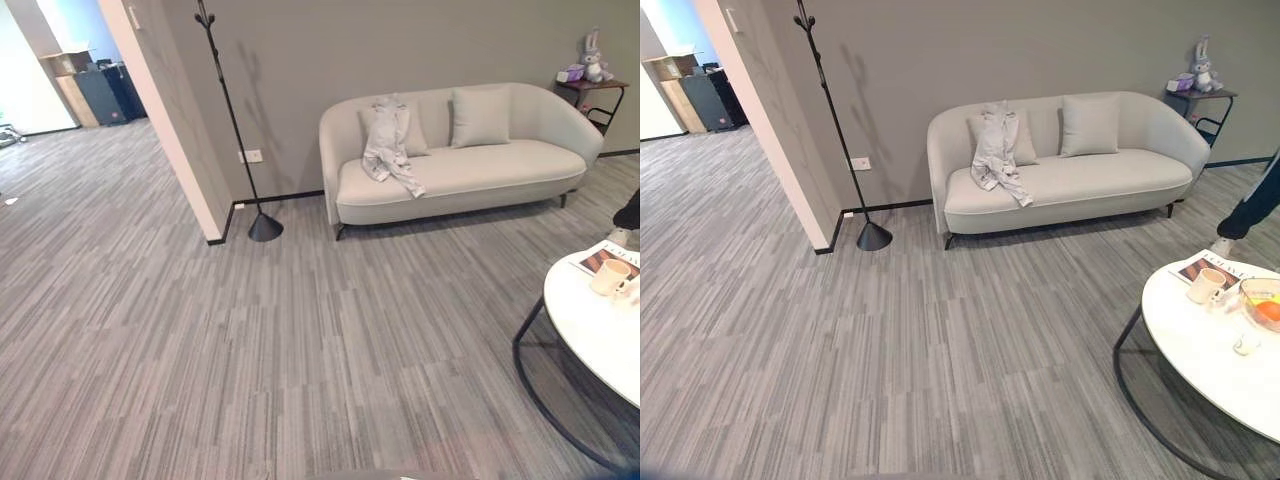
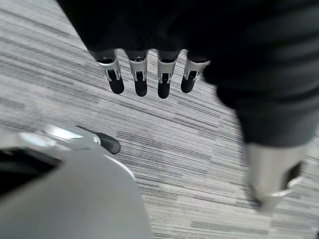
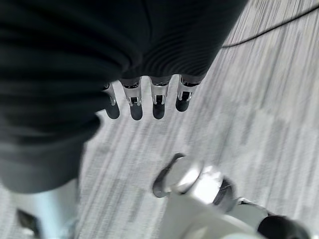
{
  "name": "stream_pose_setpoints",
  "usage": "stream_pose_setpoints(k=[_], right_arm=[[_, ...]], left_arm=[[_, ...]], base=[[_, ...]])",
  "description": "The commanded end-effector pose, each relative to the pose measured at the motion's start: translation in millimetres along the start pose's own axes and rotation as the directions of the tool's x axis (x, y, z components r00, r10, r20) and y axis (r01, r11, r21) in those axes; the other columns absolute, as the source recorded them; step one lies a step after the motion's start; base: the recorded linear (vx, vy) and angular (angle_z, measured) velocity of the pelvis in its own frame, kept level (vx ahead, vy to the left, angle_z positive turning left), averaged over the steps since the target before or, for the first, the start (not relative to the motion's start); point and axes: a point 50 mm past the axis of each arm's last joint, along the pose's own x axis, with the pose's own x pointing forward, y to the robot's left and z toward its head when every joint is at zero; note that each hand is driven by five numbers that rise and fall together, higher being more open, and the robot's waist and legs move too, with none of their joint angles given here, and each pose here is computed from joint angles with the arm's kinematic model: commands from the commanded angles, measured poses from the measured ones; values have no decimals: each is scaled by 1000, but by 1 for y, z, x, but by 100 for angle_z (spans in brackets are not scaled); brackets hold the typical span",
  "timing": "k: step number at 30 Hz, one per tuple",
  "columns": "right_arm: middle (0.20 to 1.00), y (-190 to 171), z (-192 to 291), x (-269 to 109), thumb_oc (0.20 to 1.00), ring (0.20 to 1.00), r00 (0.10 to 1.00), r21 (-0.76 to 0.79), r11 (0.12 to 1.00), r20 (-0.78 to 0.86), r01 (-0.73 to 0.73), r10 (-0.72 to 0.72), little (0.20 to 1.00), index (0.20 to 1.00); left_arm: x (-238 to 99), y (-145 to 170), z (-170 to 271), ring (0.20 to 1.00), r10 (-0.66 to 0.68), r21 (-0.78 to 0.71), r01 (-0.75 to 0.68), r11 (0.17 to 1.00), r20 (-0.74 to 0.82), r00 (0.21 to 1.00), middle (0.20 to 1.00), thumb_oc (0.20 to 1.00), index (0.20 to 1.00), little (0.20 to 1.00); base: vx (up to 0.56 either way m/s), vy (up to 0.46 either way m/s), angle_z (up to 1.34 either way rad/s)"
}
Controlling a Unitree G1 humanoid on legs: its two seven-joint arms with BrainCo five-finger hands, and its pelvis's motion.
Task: Hang the clothes on the sofa on the clothes rack.
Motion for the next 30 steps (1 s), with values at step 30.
stream_pose_setpoints(k=[30], right_arm=[[1000,29,-19,-1,1000,1000,994,-170,982,-89,-76,62,1000,1000]], left_arm=[[0,-35,-16,1000,-107,176,119,977,-75,991,1000,1000,1000,1000]], base=[[-4,-11,-2]])
